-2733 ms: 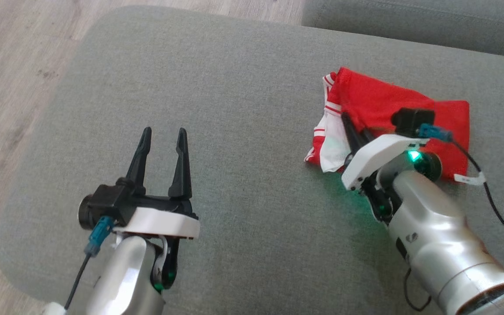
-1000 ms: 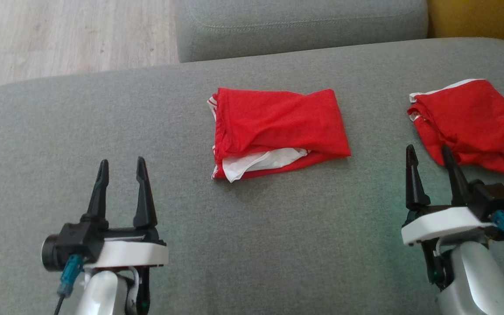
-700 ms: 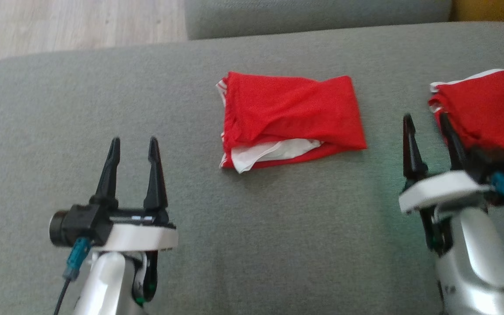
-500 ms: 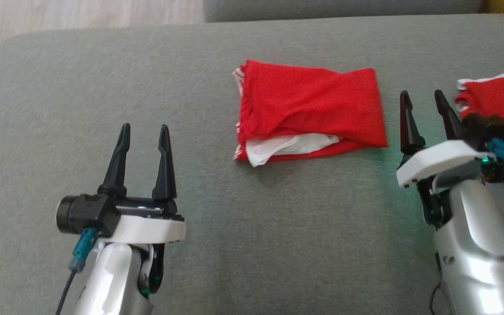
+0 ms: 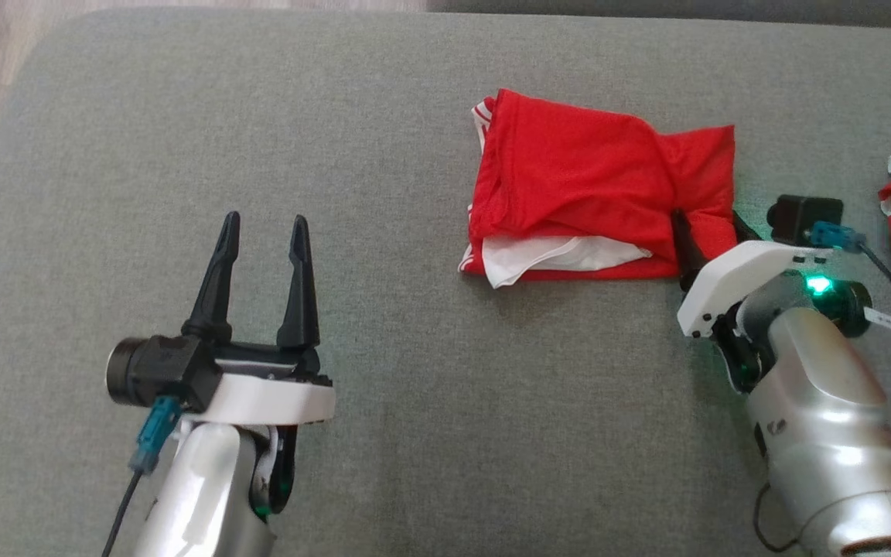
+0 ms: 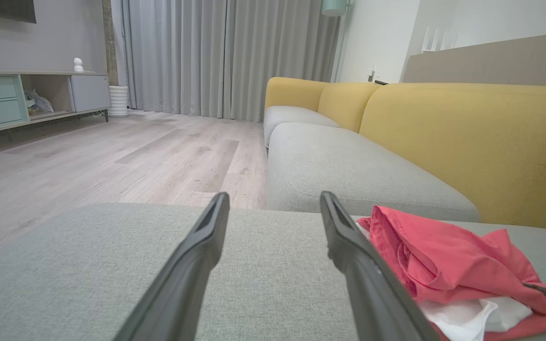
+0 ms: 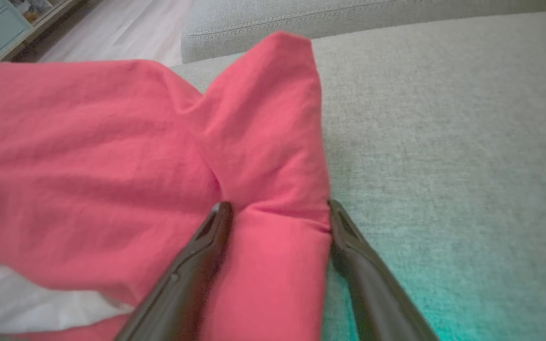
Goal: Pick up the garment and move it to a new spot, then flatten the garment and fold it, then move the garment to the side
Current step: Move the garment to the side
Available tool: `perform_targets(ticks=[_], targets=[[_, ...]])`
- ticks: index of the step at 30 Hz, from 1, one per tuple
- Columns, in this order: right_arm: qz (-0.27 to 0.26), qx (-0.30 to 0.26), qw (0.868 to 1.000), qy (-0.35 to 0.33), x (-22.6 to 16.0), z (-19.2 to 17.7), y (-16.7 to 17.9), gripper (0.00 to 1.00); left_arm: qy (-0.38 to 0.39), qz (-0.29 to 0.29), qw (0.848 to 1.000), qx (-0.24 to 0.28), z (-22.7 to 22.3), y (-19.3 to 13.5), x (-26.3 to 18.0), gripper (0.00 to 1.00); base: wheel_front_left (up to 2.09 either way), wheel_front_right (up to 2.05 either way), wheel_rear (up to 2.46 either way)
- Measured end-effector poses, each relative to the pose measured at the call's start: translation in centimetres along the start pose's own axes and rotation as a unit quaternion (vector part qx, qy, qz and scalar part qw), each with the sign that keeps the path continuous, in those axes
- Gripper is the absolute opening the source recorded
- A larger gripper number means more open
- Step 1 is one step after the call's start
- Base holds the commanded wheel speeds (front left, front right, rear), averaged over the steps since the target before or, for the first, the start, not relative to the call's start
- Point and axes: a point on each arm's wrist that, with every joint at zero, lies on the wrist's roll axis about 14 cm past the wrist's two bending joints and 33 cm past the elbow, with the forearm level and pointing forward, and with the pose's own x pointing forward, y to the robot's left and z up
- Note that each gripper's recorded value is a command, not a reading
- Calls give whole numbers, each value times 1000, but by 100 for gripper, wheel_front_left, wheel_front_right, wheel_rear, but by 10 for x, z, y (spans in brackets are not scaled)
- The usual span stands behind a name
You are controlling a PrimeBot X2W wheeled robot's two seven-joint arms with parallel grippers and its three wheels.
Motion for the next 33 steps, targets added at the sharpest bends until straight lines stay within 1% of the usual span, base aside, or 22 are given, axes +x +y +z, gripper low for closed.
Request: perform_targets(ticks=[2, 3, 4, 5, 9, 12, 17, 21, 24, 25, 26, 27, 28, 30, 33], targets=[[-1, -6, 1000, 3, 0, 0, 0, 100, -3, -1, 1000, 0, 2, -1, 0, 100, 0, 0, 0], [-2, -6, 1000, 3, -1, 0, -1, 89, -4, -1, 1000, 0, 3, -1, 0, 100, 0, 0, 0], [-2, -6, 1000, 5, -1, -1, -1, 24, -5, -2, 1000, 0, 4, -1, 0, 100, 0, 0, 0], [-2, -6, 1000, 5, -1, -1, 0, 0, -6, -3, 1000, 1, 5, -2, 0, 100, 0, 0, 0], [-1, -13, 1000, -6, -5, 2, 1, 0, -13, -7, 1000, 8, 10, -4, 0, 100, 0, 0, 0], [-4, -28, 999, -23, -11, 6, -1, 0, -20, -11, 1000, 10, 15, -7, -1, 100, 0, 0, 0], [-13, -76, 995, -60, -24, 23, -11, 0, -32, -25, 999, 7, 23, -16, -1, 100, 0, 0, 0], [-28, -135, 987, -84, -38, 42, -28, 0, -42, -43, 998, 2, 30, -30, -3, 100, 0, 0, 0], [-45, -168, 980, -101, -52, 57, -44, 0, -50, -60, 997, -1, 35, -44, -4, 100, 0, 0, 0], [-45, -168, 980, -101, -52, 57, -44, 0, -50, -60, 997, -1, 35, -44, -4, 100, 0, 0, 0], [-54, -195, 974, -106, -61, 63, -54, 0, -54, -74, 996, -3, 38, -54, -3, 100, 0, 0, 0], [-59, -208, 971, -106, -65, 66, -58, 0, -57, -82, 995, -4, 39, -60, -3, 100, 0, 0, 0], [-59, -208, 971, -106, -65, 66, -58, 0, -57, -82, 995, -4, 39, -60, -3, 100, 0, 0, 0], [-70, -230, 965, -104, -74, 71, -70, 0, -61, -93, 994, -8, 42, -69, -2, 100, 0, 0, 0], [-98, -254, 957, -99, -90, 80, -95, 0, -61, -107, 992, -12, 42, -80, 0, 100, 0, 0, 0]])
